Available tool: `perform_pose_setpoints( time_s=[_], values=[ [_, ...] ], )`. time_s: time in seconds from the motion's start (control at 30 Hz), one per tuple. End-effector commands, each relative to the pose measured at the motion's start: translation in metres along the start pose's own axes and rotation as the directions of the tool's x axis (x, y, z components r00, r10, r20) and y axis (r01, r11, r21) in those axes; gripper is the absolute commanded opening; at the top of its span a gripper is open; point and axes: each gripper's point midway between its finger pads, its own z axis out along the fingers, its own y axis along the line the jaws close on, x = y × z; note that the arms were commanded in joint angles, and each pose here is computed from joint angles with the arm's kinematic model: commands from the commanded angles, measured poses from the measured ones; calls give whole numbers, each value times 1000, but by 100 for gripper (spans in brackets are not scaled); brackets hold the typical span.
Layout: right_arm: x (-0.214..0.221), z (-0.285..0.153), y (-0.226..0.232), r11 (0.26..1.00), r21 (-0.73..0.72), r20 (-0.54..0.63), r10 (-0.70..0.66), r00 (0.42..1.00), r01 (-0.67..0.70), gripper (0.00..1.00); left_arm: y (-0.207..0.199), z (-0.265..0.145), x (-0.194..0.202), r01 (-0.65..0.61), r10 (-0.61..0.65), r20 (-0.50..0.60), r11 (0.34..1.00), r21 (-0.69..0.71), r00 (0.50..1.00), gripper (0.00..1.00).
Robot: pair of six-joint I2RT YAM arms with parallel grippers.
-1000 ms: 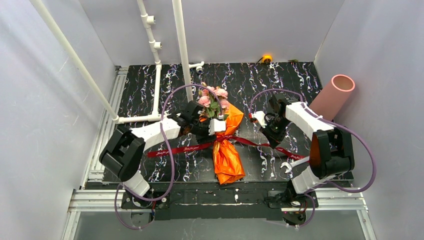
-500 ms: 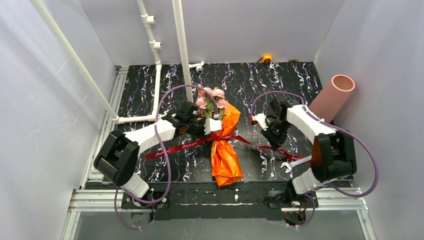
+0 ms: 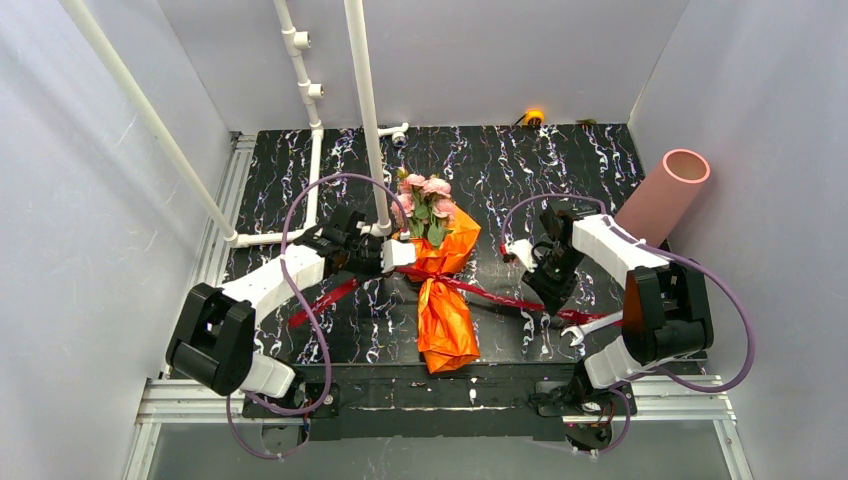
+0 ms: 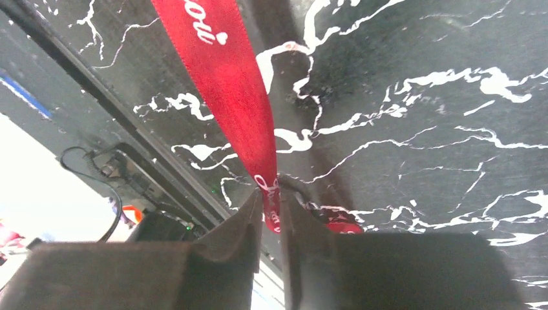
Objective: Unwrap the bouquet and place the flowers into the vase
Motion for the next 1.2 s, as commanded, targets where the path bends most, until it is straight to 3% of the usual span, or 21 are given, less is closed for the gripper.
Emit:
perform_pose_setpoints(
  time_s=[0.0, 0.03, 0.1, 0.27, 0.43, 0.53, 0.63, 0.87, 1.17],
  values=[
    [-6, -14, 15, 997, -60, 35, -48, 998, 50, 43, -18, -7, 2, -68, 67, 32, 997, 44, 997, 0],
    [-14, -20, 14, 997, -59, 65, -53, 997, 57, 58, -19, -6, 2, -80, 78, 39, 996, 43, 996, 0],
    [-41, -38, 13, 996, -62, 157, -59, 986, 69, 73, -20, -4, 2, -98, 96, 42, 994, 47, 995, 0],
    [-132, -95, 23, 983, -170, 445, 16, 895, 67, 77, -18, 0, 3, -109, 107, 32, 993, 40, 994, 0],
    [-210, -117, 36, 957, -286, 594, 139, 792, 46, 68, -15, 1, 0, -105, 104, 31, 994, 20, 994, 0],
    [-250, -108, 46, 949, -306, 657, 155, 738, 73, 59, -18, 1, 0, -102, 101, 28, 995, 14, 994, 0],
    [-283, -88, 57, 942, -318, 677, 145, 722, 108, 53, -21, 1, -3, -113, 112, 25, 994, 10, 993, 0],
    [-317, -30, 47, 921, -389, 630, 239, 738, 34, 32, -29, 1, -5, -127, 127, 14, 992, 4, 992, 0],
    [-289, 52, 27, 928, -360, 496, 278, 823, -97, 16, -25, -3, -12, -118, 119, 25, 993, -28, 993, 0]
  ],
)
